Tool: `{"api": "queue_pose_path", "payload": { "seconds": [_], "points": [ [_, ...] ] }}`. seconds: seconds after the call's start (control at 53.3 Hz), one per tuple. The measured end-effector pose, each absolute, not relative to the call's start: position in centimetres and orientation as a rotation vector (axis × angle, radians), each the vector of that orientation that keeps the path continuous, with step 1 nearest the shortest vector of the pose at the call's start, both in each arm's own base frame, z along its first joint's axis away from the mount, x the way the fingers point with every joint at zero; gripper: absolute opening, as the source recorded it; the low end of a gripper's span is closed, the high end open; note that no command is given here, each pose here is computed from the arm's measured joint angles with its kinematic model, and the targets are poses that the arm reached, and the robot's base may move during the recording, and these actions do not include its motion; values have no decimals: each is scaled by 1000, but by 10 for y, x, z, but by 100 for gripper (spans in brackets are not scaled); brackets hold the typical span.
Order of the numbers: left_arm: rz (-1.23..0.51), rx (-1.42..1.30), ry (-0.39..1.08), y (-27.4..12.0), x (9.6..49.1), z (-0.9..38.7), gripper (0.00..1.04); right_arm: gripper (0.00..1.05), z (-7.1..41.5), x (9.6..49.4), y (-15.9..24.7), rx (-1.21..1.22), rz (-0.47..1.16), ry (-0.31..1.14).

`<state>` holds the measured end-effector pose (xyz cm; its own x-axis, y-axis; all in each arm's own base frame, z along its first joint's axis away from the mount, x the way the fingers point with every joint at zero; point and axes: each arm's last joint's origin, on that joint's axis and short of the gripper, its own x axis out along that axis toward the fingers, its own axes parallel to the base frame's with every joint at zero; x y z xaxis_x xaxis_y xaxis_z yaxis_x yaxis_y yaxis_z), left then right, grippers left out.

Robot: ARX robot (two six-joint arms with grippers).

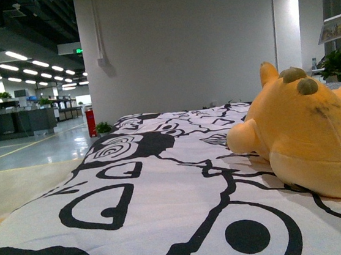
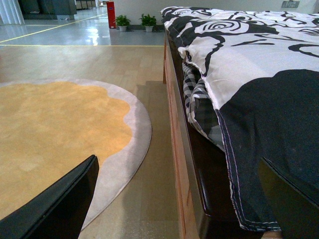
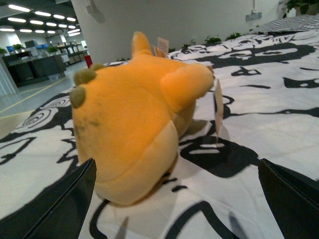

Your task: Put away toys

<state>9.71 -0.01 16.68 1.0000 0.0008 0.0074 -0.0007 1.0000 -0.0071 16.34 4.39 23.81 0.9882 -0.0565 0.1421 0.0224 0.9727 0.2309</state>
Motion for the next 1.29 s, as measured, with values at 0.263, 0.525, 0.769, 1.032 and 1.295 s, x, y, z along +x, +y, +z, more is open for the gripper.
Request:
{"api": "queue_pose_path", "payload": {
  "seconds": [0.263,0.525,0.769,1.032,1.295],
  "points": [
    [0,-7,-7,0,97,167,98,98,251,192,77,196,-13,-185],
    [1,-7,-8,0,97,167,98,98,253,213,104,125,-5,-208],
    [0,-7,-7,0,97,167,98,98,254,232,120,40,-43,-217],
    [1,-7,-7,0,97,167,98,98,253,262,125,-52,-155,-142],
    [1,-7,-7,0,97,167,98,98,255,289,116,-111,-250,-21]
  ]
}}
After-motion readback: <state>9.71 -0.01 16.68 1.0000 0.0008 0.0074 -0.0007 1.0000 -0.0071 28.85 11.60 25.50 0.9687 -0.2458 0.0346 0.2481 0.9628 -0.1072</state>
